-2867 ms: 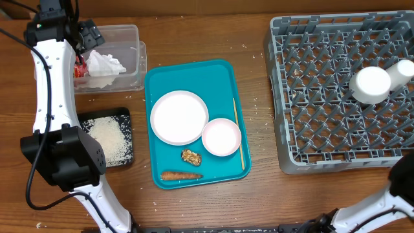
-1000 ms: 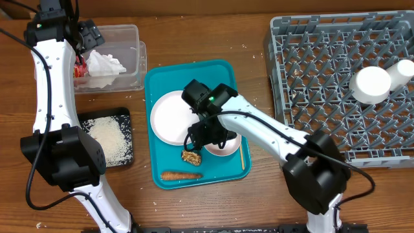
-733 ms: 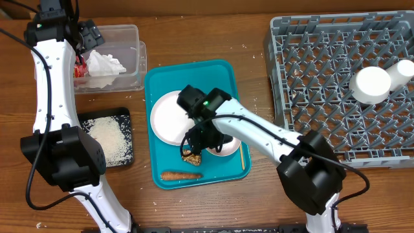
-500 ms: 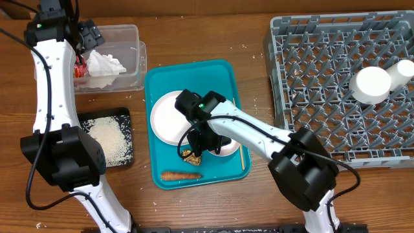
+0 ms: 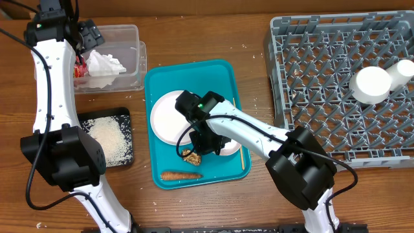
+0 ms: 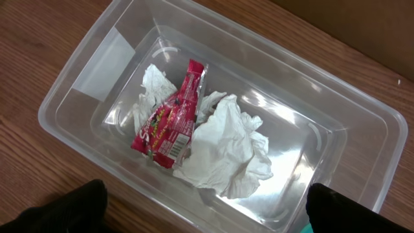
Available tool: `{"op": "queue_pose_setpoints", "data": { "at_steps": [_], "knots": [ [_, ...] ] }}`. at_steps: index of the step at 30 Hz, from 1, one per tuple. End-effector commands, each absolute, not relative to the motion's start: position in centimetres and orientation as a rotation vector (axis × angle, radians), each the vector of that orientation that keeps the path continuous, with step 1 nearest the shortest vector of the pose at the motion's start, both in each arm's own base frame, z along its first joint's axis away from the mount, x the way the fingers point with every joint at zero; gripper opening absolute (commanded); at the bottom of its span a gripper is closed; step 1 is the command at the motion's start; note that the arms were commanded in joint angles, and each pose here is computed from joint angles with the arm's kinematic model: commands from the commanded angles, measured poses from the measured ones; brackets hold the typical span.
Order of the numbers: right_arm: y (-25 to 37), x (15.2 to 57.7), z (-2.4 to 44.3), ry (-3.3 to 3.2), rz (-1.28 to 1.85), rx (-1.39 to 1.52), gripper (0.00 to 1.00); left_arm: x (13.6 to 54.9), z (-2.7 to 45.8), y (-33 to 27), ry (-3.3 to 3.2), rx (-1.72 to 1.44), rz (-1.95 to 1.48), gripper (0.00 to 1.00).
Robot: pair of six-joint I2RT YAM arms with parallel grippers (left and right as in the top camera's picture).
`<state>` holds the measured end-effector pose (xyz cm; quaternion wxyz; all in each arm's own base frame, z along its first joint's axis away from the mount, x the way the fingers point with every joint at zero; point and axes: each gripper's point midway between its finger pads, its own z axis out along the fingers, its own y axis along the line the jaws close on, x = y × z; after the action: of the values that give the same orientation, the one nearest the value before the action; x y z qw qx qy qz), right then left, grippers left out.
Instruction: Sort waste into correct bins and load items into the dishwasher
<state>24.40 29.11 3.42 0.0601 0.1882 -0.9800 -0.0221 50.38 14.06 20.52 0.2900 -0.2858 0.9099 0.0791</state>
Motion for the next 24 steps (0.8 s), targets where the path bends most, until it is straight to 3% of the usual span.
{"op": "queue_pose_setpoints", "data": {
  "at_steps": [1, 6, 16, 20, 24],
  "knots": [
    [30.3, 25.2, 5.2, -2.991, -0.145, 0.526, 0.14, 50.4, 20.3, 14.0, 2.421, -0.784, 0.215, 1.0],
    [29.9, 26.0, 7.6, -2.993, -0.141, 0.491, 0.04, 50.4, 20.3, 14.0, 2.421, -0.785, 0.215, 1.0],
    [26.5, 31.8, 14.2, -3.144, -0.145, 0.357, 0.04, 50.4, 20.3, 14.0, 2.421, -0.785, 0.214, 1.0],
    [27.2, 30.7, 14.3, -3.056, -0.283, 0.371, 0.35, 50.4, 20.3, 14.0, 2.421, -0.784, 0.214, 1.0],
    [28.1, 29.5, 12.5, -3.021, -0.283, 0.401, 0.39, 50.5, 20.3, 13.9, 2.421, -0.783, 0.214, 1.0]
  ]
}}
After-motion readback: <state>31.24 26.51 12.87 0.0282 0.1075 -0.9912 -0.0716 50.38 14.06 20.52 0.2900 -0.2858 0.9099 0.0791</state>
